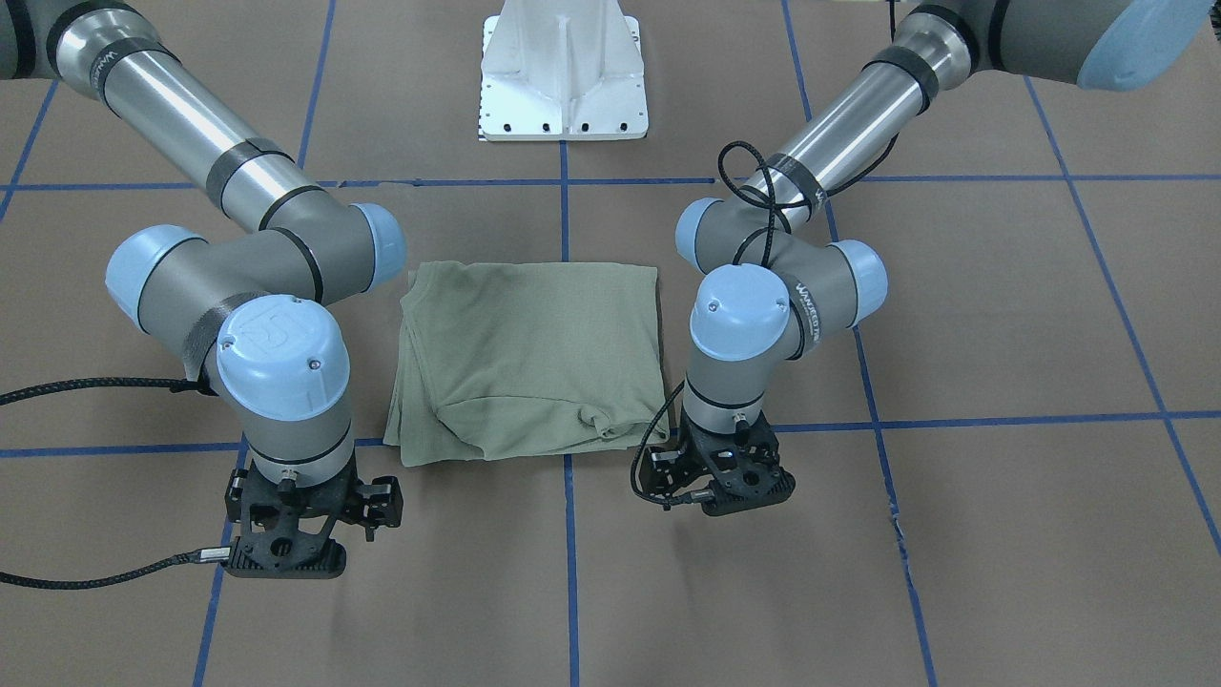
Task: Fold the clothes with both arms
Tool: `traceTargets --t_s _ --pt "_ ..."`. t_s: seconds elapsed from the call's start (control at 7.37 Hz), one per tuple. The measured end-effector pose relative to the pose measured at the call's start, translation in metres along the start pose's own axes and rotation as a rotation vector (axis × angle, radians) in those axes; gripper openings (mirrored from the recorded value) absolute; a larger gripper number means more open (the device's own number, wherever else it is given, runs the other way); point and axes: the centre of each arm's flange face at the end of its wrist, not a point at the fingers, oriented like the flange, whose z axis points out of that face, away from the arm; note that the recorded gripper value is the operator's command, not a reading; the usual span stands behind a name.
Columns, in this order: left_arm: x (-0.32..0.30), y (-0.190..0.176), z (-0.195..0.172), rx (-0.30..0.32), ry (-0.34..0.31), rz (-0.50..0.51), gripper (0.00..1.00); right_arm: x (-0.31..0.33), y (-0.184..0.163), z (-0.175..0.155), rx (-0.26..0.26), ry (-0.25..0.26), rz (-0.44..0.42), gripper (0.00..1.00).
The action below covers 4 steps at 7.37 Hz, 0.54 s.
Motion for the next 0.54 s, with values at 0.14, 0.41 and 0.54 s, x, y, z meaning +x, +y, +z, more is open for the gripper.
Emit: traceTargets --t_s 0.14,0.41,0.54 --pt "-0.004 -0.016 -0.012 0.003 0.013 0.031 1.00 0.001 0.000 0.000 -0.016 -0.014 -0.006 1.00" --pt "-0.033 -0.043 -0.053 -0.043 0.072 0.137 1.00 0.023 -0.008 -0.015 -0.073 -0.092 -0.050 1.00" --pt "-0.066 -0.056 -0.080 -0.064 0.082 0.210 1.00 0.055 -0.014 -0.025 -0.100 -0.141 -0.073 1.00"
